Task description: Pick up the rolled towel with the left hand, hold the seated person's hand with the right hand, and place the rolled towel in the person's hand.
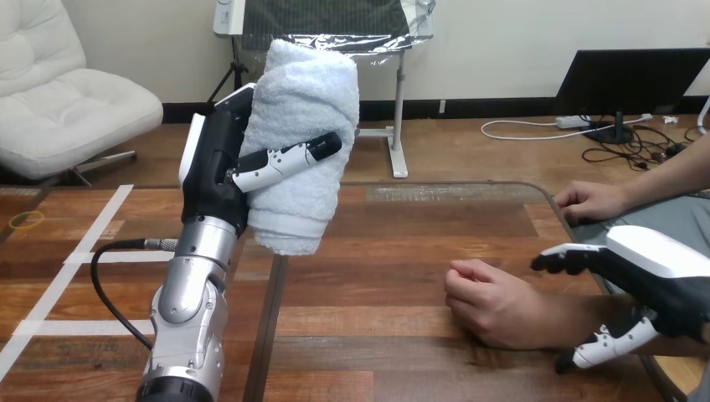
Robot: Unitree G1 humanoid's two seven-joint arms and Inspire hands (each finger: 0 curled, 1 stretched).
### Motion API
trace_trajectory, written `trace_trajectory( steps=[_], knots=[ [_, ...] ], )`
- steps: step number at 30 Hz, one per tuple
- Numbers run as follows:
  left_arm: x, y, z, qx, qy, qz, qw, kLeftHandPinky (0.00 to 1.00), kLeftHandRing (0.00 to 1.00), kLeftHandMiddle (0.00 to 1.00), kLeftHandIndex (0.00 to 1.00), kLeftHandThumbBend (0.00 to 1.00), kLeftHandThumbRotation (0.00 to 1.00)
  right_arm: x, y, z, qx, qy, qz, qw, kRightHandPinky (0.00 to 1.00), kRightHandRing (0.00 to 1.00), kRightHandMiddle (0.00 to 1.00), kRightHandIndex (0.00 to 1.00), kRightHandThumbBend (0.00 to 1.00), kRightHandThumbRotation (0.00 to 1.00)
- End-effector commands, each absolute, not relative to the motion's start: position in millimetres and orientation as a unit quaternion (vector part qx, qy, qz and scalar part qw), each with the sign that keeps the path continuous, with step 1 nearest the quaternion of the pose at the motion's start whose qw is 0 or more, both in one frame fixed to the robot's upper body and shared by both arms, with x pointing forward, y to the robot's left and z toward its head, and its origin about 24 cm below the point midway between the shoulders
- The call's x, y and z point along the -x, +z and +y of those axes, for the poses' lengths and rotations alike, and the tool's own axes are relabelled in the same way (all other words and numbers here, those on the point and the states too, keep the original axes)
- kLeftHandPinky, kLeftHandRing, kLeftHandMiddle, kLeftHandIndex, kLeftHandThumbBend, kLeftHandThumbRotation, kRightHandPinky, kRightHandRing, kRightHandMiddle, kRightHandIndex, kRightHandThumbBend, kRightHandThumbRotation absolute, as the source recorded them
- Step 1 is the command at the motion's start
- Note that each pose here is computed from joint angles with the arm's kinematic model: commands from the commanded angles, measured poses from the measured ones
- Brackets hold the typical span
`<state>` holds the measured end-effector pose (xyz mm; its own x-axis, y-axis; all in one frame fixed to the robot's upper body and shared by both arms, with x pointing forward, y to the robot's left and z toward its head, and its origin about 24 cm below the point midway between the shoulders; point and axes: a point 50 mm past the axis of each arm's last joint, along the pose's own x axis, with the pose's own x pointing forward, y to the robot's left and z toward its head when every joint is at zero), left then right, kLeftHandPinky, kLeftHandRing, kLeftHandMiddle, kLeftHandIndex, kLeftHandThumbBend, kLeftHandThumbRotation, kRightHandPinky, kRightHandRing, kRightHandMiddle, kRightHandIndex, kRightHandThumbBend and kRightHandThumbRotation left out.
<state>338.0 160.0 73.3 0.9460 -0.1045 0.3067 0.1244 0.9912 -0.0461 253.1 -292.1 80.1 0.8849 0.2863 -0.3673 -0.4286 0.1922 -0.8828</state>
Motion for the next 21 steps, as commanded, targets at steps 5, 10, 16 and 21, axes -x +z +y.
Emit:
trace_trajectory(
  steps=[5,10,16,21],
  knots=[
    [-342.6,105.4,164.7,0.031,-0.053,-0.22,0.973,0.25,0.31,0.36,0.39,0.51,0.0,-269.9,103.2,-296.4,0.613,0.199,0.038,0.764,0.82,0.82,0.83,0.83,1.0,0.3],
    [-342.1,105.5,165.6,0.032,-0.052,-0.219,0.974,0.25,0.31,0.36,0.38,0.51,0.0,-270.6,102.0,-297.9,0.613,0.2,0.046,0.763,0.81,0.82,0.83,0.83,1.0,0.29],
    [-341.9,104.5,167.2,0.033,-0.049,-0.216,0.975,0.25,0.31,0.36,0.39,0.52,0.0,-271.3,99.9,-299.4,0.614,0.2,0.056,0.761,0.79,0.81,0.82,0.82,1.0,0.28],
    [-341.4,106.3,167.0,0.035,-0.049,-0.217,0.974,0.25,0.3,0.36,0.38,0.51,0.0,-272.6,96.8,-301.2,0.614,0.198,0.078,0.76,0.73,0.81,0.81,0.81,1.0,0.28]
  ],
)
